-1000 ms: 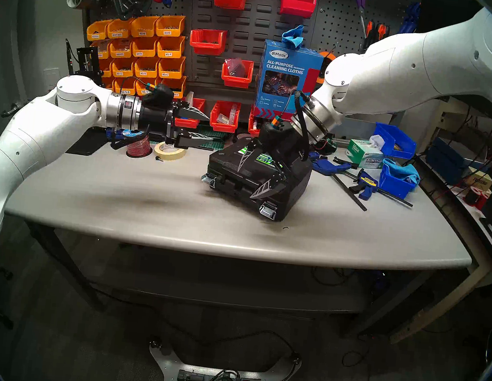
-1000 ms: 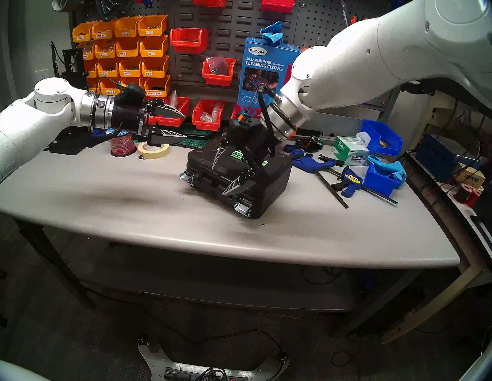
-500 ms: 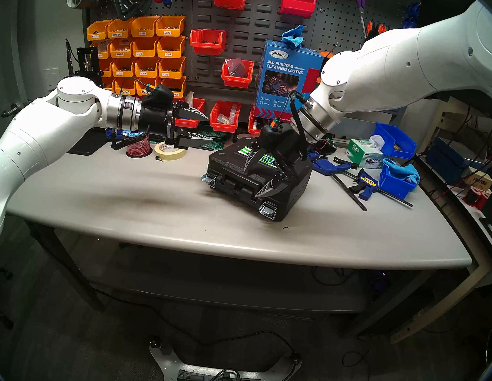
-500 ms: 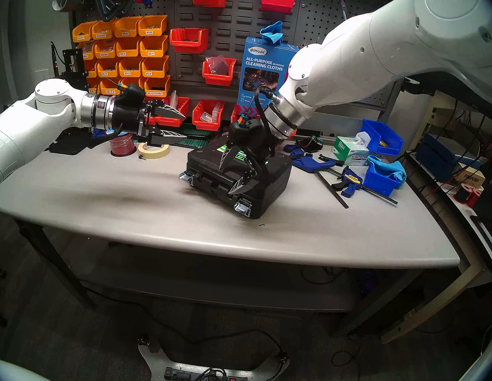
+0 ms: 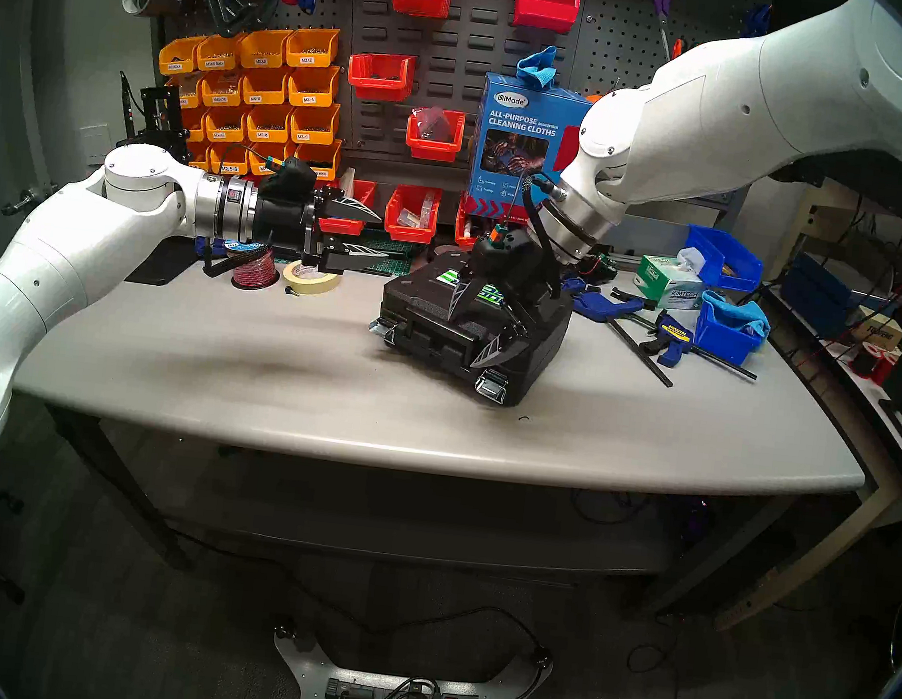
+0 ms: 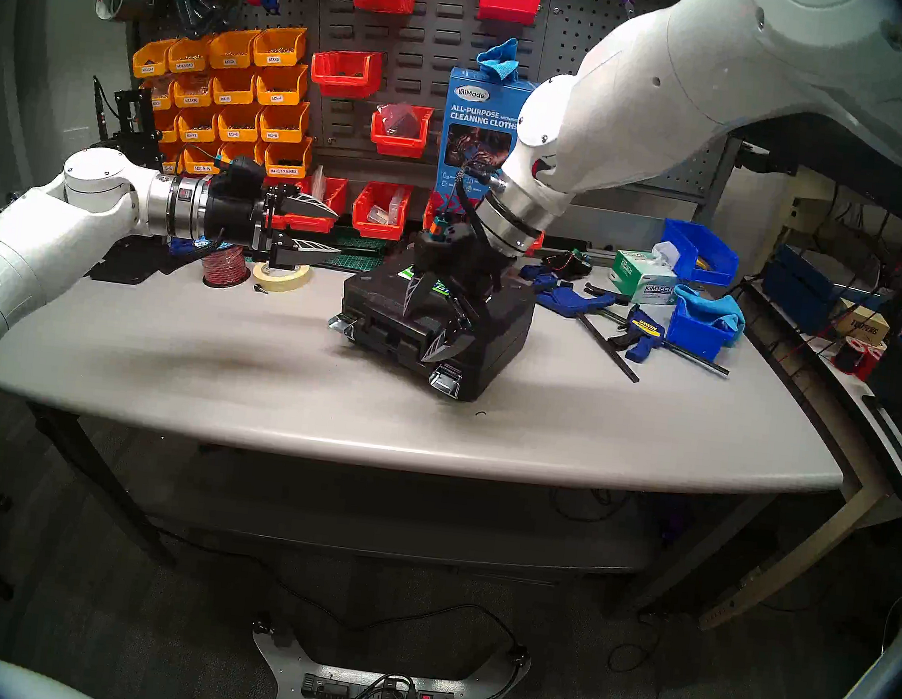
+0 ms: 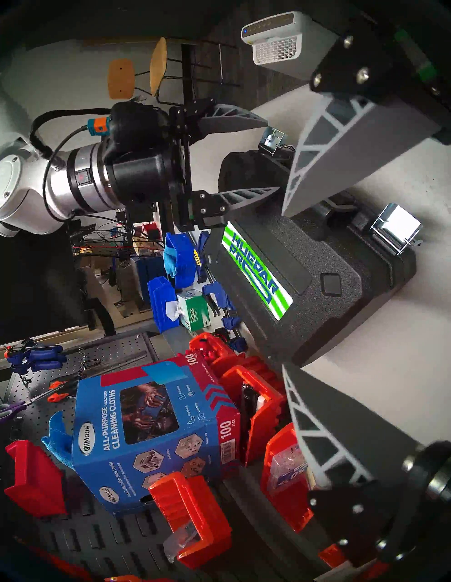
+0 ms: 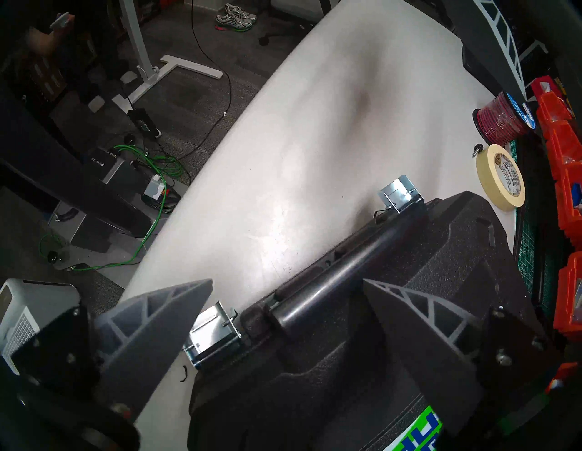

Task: Open the tool box

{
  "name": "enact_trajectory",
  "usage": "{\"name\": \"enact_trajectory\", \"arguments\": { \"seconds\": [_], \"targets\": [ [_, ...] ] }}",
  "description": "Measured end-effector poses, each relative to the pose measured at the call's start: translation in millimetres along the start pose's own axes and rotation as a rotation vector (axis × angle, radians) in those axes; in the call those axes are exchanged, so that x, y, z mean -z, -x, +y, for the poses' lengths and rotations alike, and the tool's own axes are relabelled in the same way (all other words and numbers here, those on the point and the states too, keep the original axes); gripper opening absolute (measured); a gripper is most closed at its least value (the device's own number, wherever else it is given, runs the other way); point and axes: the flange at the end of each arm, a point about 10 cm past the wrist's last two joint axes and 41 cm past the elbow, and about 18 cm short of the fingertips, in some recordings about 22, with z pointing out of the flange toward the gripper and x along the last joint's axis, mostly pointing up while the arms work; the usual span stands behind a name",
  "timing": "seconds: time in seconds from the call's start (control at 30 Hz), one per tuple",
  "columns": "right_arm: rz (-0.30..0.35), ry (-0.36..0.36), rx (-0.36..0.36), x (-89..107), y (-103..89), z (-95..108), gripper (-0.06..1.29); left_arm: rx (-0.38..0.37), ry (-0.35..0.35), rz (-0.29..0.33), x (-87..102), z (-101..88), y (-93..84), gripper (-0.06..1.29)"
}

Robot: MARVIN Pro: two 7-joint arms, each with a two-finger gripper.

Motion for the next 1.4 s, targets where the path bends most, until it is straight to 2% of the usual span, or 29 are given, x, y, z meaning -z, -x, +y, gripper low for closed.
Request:
{"name": "enact_trajectory", "arguments": {
  "seconds": [0.6, 0.87, 1.4],
  "targets": [
    [-0.004, 0.012, 0.044, -6.5, -28.7, 9, 1.23, 0.006, -0.017, 0.006, 13.2, 1.6, 8.4, 1.26],
    [-0.013, 0.021, 0.042, -7.3, -31.9, 10, 1.23, 0.008, -0.021, 0.007, 16.4, 1.7, 10.5, 1.26],
    [-0.098, 0.029, 0.047, -8.9, -29.3, 8, 1.23, 0.015, -0.032, 0.006, 20.7, -0.4, 15.5, 1.26]
  ]
}}
